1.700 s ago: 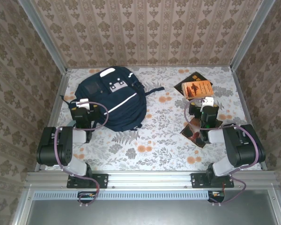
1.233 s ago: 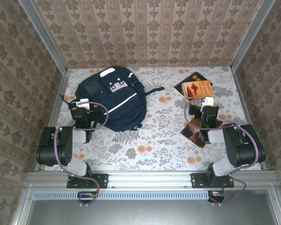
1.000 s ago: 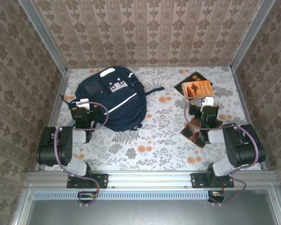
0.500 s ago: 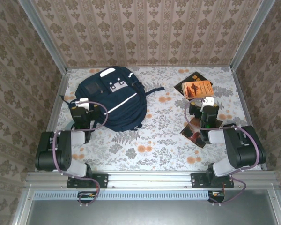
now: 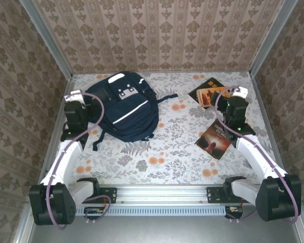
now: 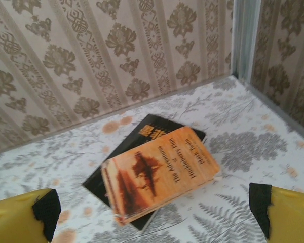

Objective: Pack books, pencil case, and school supplies into a backpack

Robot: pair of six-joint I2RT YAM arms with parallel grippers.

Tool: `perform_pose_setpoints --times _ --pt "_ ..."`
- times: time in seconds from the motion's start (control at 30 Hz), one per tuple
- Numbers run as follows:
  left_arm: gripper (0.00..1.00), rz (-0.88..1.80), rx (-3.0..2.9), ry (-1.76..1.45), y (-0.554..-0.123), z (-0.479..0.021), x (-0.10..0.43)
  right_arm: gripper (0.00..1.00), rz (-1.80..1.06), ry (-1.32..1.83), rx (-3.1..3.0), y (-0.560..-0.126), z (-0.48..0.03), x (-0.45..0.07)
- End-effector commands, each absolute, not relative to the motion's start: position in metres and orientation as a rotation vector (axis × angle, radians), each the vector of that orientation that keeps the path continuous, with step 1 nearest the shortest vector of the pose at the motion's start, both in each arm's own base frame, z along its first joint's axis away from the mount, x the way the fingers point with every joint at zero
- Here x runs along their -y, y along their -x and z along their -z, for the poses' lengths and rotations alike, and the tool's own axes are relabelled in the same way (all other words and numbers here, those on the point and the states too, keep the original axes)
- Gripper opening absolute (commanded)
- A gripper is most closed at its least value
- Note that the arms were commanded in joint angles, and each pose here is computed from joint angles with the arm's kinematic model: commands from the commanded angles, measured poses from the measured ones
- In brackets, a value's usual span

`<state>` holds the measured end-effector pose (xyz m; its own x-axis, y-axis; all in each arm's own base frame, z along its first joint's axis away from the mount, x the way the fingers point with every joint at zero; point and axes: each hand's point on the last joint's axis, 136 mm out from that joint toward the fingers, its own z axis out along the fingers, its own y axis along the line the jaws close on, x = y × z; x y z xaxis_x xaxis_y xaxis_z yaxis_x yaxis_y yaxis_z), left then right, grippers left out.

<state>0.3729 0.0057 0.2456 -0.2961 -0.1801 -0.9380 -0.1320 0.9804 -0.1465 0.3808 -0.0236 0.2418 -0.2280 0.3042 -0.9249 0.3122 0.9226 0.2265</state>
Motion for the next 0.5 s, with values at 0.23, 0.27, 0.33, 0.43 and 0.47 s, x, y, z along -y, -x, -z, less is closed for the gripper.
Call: perform_pose_setpoints --times 0.23,0.27,0.33,0.43,0.47 --pt "1.00 0.522 -2.229 0.227 -0.401 -0.220 0.095 0.99 -0.400 -0.519 -2.279 -0.366 -0.174 -0.046" --pt "1.00 0.533 -2.257 0.209 -0.408 -0.214 0.108 1.00 -0.411 -0.516 -2.291 -0.365 -0.171 -0.049" --pt "0.99 0.534 -2.316 0.194 -0.423 -0.203 0.129 1.00 -0.438 -0.516 -2.312 -0.363 -0.166 -0.055" --pt "0.90 0.514 -2.413 0.196 -0.444 -0.179 0.157 1.00 -0.465 -0.513 -2.335 -0.360 -0.160 -0.061" --pt "0.87 0.518 -2.440 0.195 -0.452 -0.171 0.168 1.00 -0.473 -0.512 -2.342 -0.358 -0.158 -0.063"
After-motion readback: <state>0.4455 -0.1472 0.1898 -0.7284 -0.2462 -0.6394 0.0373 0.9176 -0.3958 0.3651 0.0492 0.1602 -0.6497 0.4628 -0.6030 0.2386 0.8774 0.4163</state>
